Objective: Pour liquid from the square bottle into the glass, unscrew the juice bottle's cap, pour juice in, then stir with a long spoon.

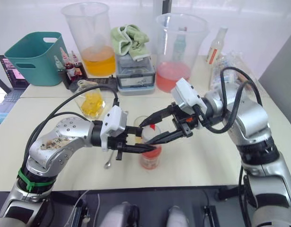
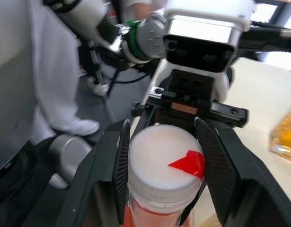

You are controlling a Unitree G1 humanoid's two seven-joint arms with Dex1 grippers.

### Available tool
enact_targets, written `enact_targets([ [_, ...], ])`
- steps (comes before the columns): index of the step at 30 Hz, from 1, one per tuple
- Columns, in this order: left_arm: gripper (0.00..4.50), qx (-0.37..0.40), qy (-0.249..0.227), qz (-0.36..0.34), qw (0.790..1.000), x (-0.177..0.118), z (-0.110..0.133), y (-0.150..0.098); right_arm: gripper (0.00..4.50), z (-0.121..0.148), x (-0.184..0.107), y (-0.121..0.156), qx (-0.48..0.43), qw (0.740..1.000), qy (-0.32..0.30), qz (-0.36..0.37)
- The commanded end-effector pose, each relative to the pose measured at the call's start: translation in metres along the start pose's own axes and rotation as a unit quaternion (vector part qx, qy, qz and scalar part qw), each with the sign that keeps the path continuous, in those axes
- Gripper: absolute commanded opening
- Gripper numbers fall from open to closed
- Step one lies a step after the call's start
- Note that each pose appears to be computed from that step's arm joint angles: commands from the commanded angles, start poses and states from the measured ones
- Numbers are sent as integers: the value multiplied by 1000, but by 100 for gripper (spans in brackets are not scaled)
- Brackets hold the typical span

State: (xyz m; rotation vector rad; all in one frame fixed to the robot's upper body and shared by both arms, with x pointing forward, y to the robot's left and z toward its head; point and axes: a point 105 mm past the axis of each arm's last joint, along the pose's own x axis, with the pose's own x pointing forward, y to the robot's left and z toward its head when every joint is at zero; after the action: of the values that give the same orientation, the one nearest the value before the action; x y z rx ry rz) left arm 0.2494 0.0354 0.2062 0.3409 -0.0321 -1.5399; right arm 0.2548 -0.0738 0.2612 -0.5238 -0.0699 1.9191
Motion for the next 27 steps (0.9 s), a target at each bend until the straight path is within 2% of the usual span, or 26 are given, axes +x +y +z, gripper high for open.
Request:
enact_targets([
  [1,141,-44,10,-18,999,5,-11,-7,216,14,7,4,-26,998,-2,63],
  [2,141,-48,9,-18,999,5,-11,-8,268,15,7,3,-26,998,-2,63],
  [6,141,-50,9,-16,999,5,-11,-9,401,24,-2,10,-19,998,-10,53],
  [7,141,-50,9,-17,999,5,-10,-9,433,26,-5,8,-20,999,-15,27],
  [8,141,-51,8,-19,999,6,-10,-9,446,26,-10,7,-19,1000,-16,-4],
  [14,141,-55,3,-30,998,8,-10,-10,446,32,-22,13,-10,992,-25,-123],
  [20,141,-53,-1,-44,998,11,-10,-11,446,15,-19,22,34,969,-5,-243],
  [27,141,-50,-4,-52,997,13,-10,-8,446,7,-17,20,61,950,-4,-305],
])
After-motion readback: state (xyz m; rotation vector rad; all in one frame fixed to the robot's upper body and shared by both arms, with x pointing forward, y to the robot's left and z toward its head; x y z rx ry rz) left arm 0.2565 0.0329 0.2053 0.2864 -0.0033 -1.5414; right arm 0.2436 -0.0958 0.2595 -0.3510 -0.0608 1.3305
